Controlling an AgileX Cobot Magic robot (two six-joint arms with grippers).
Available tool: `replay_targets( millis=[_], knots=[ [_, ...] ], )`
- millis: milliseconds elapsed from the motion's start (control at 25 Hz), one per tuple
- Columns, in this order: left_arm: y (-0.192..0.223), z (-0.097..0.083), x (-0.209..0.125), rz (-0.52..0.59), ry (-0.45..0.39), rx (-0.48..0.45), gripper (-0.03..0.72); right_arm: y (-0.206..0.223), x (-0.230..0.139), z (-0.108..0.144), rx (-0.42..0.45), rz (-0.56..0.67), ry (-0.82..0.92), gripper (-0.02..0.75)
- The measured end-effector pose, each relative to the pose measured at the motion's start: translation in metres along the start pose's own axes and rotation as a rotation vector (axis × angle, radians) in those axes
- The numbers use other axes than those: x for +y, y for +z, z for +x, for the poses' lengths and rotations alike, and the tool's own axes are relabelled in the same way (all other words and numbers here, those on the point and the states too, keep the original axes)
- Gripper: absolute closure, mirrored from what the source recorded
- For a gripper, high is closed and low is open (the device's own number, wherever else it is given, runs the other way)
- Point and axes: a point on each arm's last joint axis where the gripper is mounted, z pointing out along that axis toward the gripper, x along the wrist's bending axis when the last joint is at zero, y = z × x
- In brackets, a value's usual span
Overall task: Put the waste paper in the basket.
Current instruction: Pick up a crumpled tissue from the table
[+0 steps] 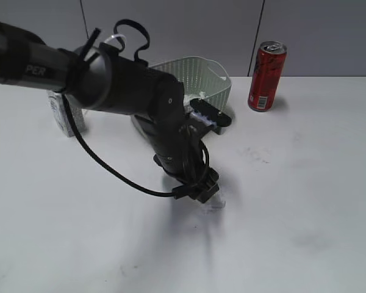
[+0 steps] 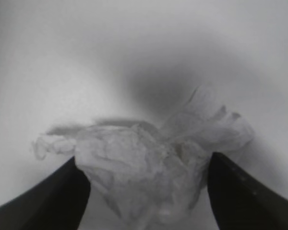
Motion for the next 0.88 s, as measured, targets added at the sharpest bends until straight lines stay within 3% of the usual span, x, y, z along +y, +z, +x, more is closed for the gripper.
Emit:
replay_targets(
  millis=[240, 400, 520, 720, 880],
  knots=[
    [0.0103, 0.0015, 0.0001, 0.003, 0.0, 0.003, 0.129, 0.0, 0.0, -0.0003, -0.003, 0.0, -0.002, 0.149],
    [0.0108, 0.002, 0.001, -0.004, 0.003, 0.007, 0.194, 0.0, 0.0, -0.0005, -0.005, 0.0, -0.004, 0.149],
    [0.0108, 0.002, 0.001, -0.004, 0.003, 0.007, 0.308, 0.0, 0.0, -0.0005, -0.005, 0.0, -0.004, 0.149],
    [0.0101, 0.0009, 0.0, 0.013, -0.002, -0.005, 0.613, 0.0, 0.0, -0.0005, -0.005, 0.0, -0.004, 0.149],
    [0.0017, -0.0009, -0.0018, 0.036, 0.011, -0.011, 0.68, 0.0, 0.0, -0.0005, -0.005, 0.0, -0.004, 0.149]
  ],
)
